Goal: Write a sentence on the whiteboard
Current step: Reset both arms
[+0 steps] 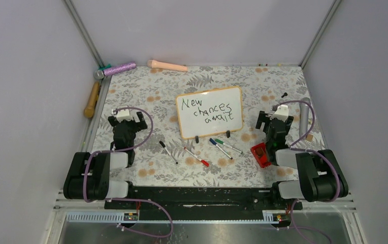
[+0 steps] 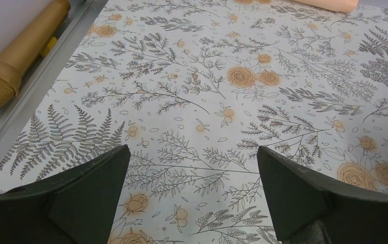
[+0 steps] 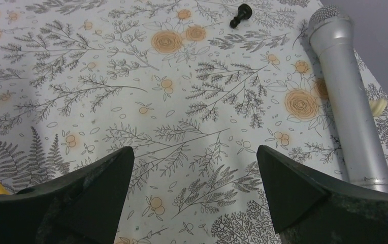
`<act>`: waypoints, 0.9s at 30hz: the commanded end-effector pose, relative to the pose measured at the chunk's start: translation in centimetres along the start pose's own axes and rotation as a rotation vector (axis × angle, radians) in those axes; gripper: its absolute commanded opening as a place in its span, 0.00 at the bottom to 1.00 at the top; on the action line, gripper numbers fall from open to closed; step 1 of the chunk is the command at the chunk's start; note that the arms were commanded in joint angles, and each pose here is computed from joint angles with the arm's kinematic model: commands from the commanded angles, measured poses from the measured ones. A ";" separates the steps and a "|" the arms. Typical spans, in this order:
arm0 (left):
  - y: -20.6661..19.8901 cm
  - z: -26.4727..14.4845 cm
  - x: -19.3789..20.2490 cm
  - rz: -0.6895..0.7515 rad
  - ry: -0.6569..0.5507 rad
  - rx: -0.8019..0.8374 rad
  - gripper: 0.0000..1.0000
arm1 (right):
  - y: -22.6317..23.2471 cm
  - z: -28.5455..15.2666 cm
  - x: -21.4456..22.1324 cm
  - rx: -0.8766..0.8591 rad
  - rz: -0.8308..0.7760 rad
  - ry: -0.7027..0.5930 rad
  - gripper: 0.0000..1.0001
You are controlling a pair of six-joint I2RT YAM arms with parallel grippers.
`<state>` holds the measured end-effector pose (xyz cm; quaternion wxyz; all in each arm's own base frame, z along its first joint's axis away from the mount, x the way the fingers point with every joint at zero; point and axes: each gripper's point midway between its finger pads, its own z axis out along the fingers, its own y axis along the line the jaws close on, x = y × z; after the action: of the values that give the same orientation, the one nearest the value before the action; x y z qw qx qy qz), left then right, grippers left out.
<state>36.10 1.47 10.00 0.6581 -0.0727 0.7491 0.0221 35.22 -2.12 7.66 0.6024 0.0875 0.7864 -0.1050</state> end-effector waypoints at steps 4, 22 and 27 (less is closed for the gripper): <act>-0.6 0.6 -2.6 -0.016 -0.085 0.028 0.99 | 0.2 0.2 -2.3 -0.007 0.059 -0.100 1.00; -1.6 0.9 -2.4 0.027 -0.063 0.069 0.99 | 0.3 0.1 -2.3 -0.016 0.058 -0.107 1.00; -1.7 0.9 -2.4 0.031 -0.061 0.078 0.99 | 0.3 0.2 -2.3 -0.016 0.058 -0.108 0.99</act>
<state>36.36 0.70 10.03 0.6555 -0.0519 0.7533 0.0150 35.38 -2.06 8.27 0.6217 0.0953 0.7713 -0.0971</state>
